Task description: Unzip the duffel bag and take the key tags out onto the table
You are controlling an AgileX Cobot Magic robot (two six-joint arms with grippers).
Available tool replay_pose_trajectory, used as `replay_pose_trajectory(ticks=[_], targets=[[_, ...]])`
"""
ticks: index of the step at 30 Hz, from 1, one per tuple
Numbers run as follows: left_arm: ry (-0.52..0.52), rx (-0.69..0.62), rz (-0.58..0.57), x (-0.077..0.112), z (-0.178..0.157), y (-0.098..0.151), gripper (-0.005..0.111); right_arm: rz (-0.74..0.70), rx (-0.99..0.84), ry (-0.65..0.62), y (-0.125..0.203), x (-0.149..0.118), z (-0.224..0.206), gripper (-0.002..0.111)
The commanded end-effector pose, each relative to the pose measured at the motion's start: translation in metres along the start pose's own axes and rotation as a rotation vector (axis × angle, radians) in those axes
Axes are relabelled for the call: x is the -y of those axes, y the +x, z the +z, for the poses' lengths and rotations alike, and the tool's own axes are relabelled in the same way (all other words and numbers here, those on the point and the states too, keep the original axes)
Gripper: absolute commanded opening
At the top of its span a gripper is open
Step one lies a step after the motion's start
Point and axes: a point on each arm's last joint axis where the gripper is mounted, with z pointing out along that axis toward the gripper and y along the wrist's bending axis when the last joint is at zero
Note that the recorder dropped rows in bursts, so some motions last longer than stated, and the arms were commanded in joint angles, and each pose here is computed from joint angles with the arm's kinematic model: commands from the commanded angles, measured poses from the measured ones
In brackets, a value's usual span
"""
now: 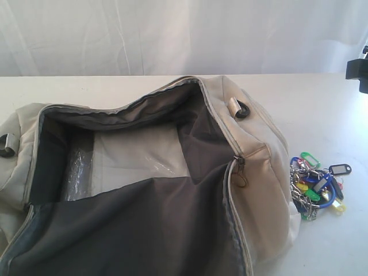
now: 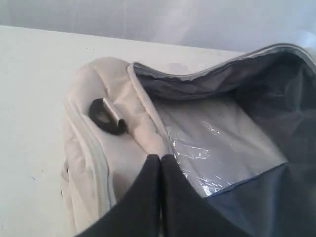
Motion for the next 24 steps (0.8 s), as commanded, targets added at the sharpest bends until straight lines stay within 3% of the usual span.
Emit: replay_pose_trajectory(ticks=[1, 6, 15, 18, 22, 24], targets=[[0.004, 0.050, -0.107, -0.008, -0.002, 0.033, 0.000, 0.003, 0.018, 0.004, -0.001, 0.000, -0.002, 0.000], [0.001, 0.149, -0.185, -0.017, 0.000, 0.055, 0.000, 0.003, 0.018, 0.004, -0.001, 0.000, -0.002, 0.000], [-0.061, 0.113, -0.299, -0.025, 0.007, 0.072, 0.000, 0.003, 0.021, 0.005, -0.001, 0.000, -0.002, 0.000], [-0.087, 0.085, -0.206, -0.027, 0.008, 0.075, 0.000, 0.003, 0.021, 0.005, -0.001, 0.000, -0.002, 0.000], [-0.108, -0.058, 0.074, -0.028, 0.007, 0.086, 0.000, 0.003, 0.021, 0.005, -0.001, 0.000, -0.002, 0.000], [-0.103, -0.087, 0.159, -0.028, 0.007, 0.089, 0.000, 0.003, 0.023, 0.005, -0.002, 0.000, -0.002, 0.000]])
